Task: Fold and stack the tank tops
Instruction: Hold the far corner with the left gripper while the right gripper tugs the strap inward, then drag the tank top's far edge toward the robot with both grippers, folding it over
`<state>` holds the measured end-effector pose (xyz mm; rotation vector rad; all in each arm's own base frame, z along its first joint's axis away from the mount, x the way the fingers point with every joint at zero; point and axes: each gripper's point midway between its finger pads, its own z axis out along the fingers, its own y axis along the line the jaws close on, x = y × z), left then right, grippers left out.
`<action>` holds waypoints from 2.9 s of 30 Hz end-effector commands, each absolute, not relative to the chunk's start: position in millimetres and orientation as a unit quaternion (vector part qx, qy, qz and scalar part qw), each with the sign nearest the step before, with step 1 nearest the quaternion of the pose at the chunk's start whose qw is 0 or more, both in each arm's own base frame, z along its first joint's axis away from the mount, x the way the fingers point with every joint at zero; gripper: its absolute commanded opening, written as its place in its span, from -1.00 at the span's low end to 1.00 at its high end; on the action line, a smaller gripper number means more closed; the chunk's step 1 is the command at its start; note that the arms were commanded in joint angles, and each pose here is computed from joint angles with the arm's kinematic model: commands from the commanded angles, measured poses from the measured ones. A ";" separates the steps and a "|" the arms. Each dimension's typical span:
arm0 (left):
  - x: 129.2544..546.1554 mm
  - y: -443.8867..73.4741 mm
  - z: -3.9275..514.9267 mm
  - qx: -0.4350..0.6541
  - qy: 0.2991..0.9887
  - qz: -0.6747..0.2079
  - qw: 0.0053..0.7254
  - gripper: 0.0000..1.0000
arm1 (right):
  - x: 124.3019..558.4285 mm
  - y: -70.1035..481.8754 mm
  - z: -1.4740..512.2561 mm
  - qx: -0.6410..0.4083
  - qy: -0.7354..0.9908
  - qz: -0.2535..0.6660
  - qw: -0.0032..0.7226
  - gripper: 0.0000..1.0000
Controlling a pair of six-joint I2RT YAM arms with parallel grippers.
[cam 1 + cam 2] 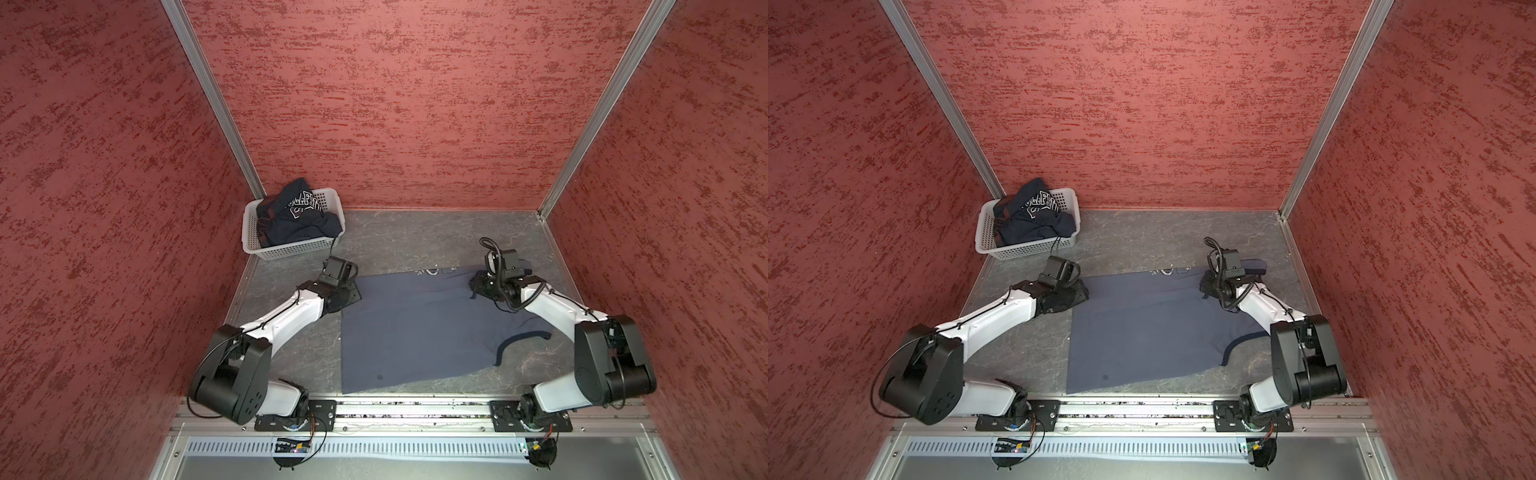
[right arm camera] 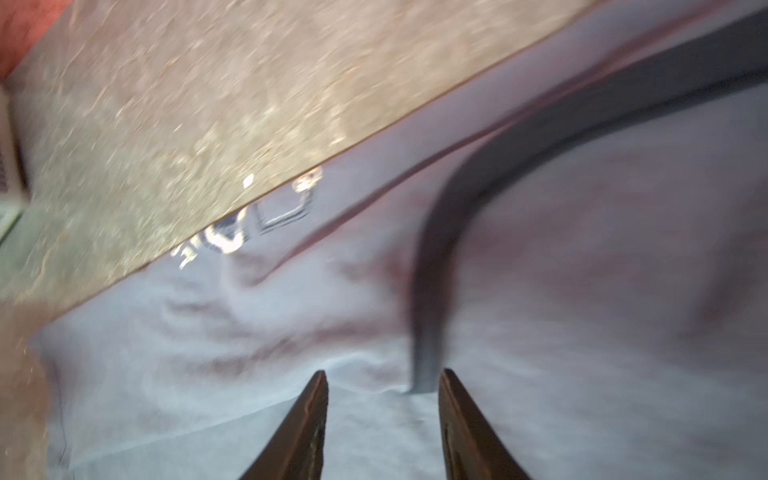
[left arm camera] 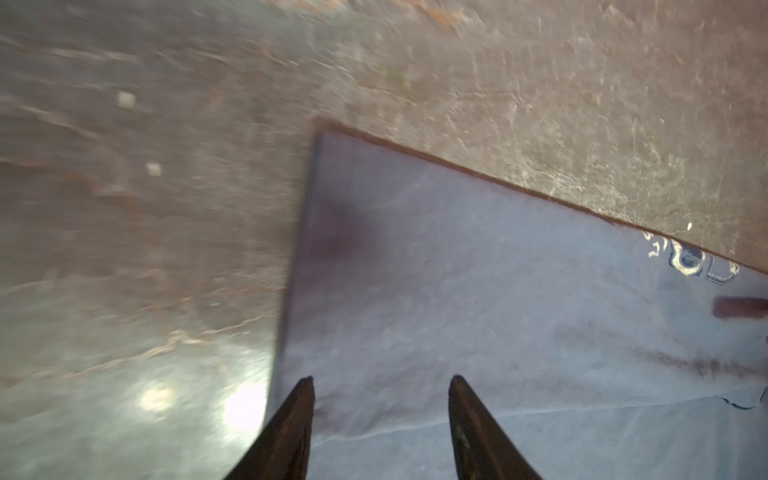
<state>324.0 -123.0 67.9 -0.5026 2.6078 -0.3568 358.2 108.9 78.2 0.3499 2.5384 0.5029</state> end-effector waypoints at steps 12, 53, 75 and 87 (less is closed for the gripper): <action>346.6 -134.8 0.6 -0.186 0.963 -0.100 0.168 0.10 | 367.1 102.8 9.7 0.120 0.965 0.115 0.203 0.21; 170.3 -103.9 52.3 -0.250 0.941 -0.153 0.172 0.17 | 222.7 60.5 68.2 0.305 0.903 0.191 0.236 0.24; 172.6 -119.9 10.8 -0.233 0.954 -0.092 0.165 -0.28 | 211.2 48.7 22.0 0.359 0.892 0.167 0.220 -0.32; 186.1 -120.8 27.8 -0.239 0.946 -0.108 0.190 -0.75 | 227.0 48.2 42.1 0.328 0.899 0.159 0.245 -0.86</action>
